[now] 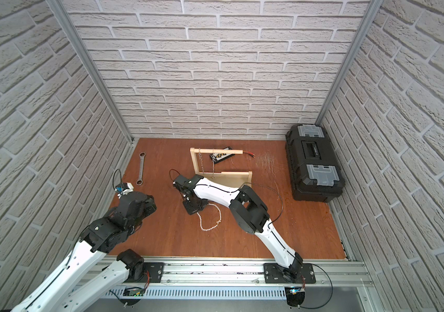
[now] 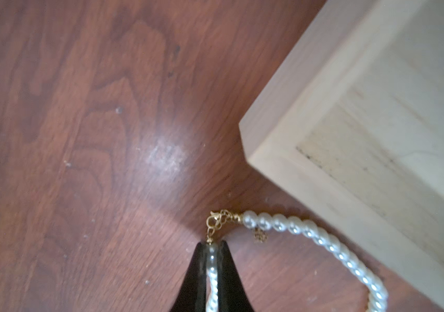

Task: Hang the necklace on the jewelry display stand
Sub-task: Pick up the necklace from the center of the board.

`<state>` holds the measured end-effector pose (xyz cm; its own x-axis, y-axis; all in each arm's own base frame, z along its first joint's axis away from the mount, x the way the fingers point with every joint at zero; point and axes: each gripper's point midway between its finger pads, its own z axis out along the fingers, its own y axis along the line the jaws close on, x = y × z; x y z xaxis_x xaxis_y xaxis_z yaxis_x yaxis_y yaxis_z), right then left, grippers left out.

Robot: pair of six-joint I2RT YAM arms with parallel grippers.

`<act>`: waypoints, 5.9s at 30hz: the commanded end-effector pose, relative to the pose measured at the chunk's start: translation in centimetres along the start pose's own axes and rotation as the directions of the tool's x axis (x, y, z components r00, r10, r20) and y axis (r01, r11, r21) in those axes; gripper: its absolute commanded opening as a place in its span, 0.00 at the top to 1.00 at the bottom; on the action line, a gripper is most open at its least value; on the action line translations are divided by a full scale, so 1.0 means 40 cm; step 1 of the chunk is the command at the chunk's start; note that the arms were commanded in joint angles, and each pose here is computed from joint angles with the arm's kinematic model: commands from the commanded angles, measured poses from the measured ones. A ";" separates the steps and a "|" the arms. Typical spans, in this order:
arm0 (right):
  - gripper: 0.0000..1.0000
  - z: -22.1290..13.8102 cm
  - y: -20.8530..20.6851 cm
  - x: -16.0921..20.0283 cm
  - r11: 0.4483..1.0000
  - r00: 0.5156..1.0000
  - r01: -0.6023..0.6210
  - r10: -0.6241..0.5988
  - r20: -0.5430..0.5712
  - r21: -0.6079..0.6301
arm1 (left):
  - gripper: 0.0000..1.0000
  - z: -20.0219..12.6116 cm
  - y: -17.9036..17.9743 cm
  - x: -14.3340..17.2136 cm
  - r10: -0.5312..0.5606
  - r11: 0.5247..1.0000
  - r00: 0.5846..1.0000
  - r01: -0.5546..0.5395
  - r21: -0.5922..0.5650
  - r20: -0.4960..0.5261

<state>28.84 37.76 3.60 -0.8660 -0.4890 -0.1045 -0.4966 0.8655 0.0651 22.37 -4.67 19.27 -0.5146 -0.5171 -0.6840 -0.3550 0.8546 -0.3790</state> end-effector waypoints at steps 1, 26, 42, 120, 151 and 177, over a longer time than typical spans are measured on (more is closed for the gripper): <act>0.89 -0.182 0.014 -0.017 0.998 0.992 0.026 -0.020 0.122 -0.054 | 0.56 0.028 -0.009 0.021 0.038 0.999 0.999 -0.038 0.016 -0.015; 0.88 -0.564 0.005 0.033 0.964 0.938 0.065 0.029 0.346 -0.259 | 0.58 0.043 -0.332 0.061 0.245 0.823 0.968 -0.232 0.518 0.044; 0.85 -0.738 -0.067 0.029 0.958 0.869 0.067 0.081 0.489 -0.278 | 0.56 -0.060 -0.470 0.037 0.345 0.672 0.936 -0.301 0.676 0.074; 0.97 -0.278 -0.129 0.073 0.998 0.982 -0.054 0.046 0.186 0.039 | 0.58 0.060 -0.224 0.077 0.252 0.895 0.967 -0.221 0.387 -0.030; 0.96 -0.724 -0.087 0.009 0.995 0.849 0.034 0.020 0.527 -0.092 | 0.54 -0.058 -0.524 0.082 0.429 0.603 0.896 -0.375 0.704 0.110; 0.95 -0.765 -0.084 0.014 0.989 0.815 0.040 0.051 0.578 -0.145 | 0.54 -0.077 -0.599 0.107 0.500 0.496 0.857 -0.398 0.772 0.121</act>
<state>28.15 31.51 32.13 -0.7188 -0.3296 -0.6122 -0.5365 0.8230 0.1868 26.56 -26.63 25.28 -0.5669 -0.0050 -0.8238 0.5811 0.7064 -0.4042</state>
